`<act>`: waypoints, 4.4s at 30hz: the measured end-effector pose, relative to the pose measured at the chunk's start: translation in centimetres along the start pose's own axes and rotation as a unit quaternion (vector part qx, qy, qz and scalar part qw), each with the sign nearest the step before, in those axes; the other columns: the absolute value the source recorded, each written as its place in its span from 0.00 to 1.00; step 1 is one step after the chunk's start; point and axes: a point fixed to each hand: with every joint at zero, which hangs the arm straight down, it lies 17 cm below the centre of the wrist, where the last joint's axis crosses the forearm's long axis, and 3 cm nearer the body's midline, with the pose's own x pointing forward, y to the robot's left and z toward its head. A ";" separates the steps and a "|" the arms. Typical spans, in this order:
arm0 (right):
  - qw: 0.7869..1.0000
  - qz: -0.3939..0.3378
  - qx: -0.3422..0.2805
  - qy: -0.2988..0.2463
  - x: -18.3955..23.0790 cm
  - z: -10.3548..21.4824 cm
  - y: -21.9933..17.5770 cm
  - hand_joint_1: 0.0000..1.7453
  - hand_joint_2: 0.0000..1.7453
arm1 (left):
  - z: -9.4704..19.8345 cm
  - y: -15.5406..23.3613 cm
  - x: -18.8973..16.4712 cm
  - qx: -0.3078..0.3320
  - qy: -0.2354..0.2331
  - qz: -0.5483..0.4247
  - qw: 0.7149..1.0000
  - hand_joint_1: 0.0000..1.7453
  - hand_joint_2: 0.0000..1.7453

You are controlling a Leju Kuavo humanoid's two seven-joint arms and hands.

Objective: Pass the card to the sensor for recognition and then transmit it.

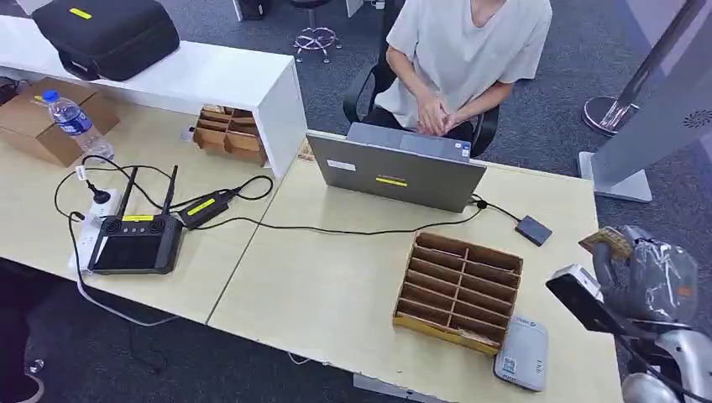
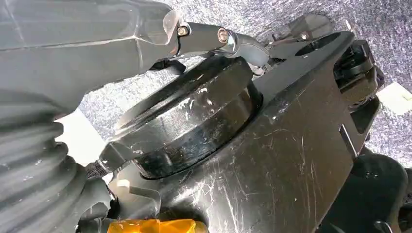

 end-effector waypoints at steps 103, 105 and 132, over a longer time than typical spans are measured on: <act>0.969 -0.145 0.165 0.115 3.1 17.4 15.8 1.00 1.00 | 0.0 0.2 -0.3 0.011 0.001 0.034 0.999 0.00 1.00; 0.971 -0.140 0.162 0.109 3.2 16.8 15.6 1.00 1.00 | 0.0 0.2 -0.3 0.010 0.001 0.032 0.999 0.00 1.00; 0.997 0.024 -0.043 -0.060 4.9 -3.0 -2.3 1.00 1.00 | 0.0 0.2 0.0 0.005 0.003 0.011 1.000 0.00 1.00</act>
